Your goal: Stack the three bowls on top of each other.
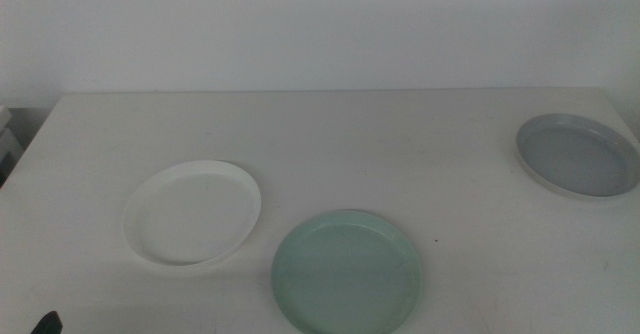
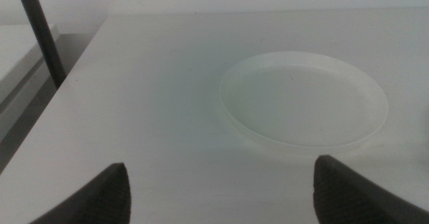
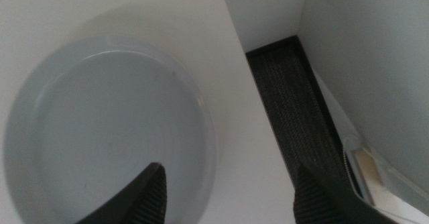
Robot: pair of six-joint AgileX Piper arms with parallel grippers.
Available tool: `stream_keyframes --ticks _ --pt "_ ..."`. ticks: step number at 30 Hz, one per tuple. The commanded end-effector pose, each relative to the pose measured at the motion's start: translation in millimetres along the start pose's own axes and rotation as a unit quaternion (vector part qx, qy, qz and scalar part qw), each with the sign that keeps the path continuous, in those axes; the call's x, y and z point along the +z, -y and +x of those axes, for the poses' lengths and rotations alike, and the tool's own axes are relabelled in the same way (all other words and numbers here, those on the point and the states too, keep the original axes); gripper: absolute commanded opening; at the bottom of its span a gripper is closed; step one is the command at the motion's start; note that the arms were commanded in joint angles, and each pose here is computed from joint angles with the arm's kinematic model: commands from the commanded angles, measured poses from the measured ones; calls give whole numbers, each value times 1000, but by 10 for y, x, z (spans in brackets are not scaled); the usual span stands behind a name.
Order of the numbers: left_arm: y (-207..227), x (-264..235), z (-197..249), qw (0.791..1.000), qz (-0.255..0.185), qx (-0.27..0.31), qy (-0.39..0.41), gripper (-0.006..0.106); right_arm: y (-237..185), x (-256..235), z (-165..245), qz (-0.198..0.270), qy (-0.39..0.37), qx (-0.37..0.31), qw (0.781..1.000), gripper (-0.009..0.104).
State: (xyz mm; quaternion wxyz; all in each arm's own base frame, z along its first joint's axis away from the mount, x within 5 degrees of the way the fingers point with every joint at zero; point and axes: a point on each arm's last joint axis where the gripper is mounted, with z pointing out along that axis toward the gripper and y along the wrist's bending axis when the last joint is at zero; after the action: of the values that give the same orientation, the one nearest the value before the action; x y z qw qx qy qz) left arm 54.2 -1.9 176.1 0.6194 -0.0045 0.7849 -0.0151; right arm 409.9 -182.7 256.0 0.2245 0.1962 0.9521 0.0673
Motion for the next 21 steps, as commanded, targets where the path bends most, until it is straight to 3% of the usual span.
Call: stream_keyframes --ticks 1,16,19,21 --pt "-1 -18 -91 999 -1 -9 48 105 -46 -158 -177 -10 40 -14 999 48" --pt "-1 -18 -91 999 -1 -9 48 105 -117 804 -95 -20 -34 -31 999 46" --pt "-1 -18 -91 999 -1 -9 48 105 -178 892 -93 -14 -28 -46 998 33" --pt "-1 -18 -91 999 -1 -9 48 105 -219 909 -95 -15 -25 -52 998 14"
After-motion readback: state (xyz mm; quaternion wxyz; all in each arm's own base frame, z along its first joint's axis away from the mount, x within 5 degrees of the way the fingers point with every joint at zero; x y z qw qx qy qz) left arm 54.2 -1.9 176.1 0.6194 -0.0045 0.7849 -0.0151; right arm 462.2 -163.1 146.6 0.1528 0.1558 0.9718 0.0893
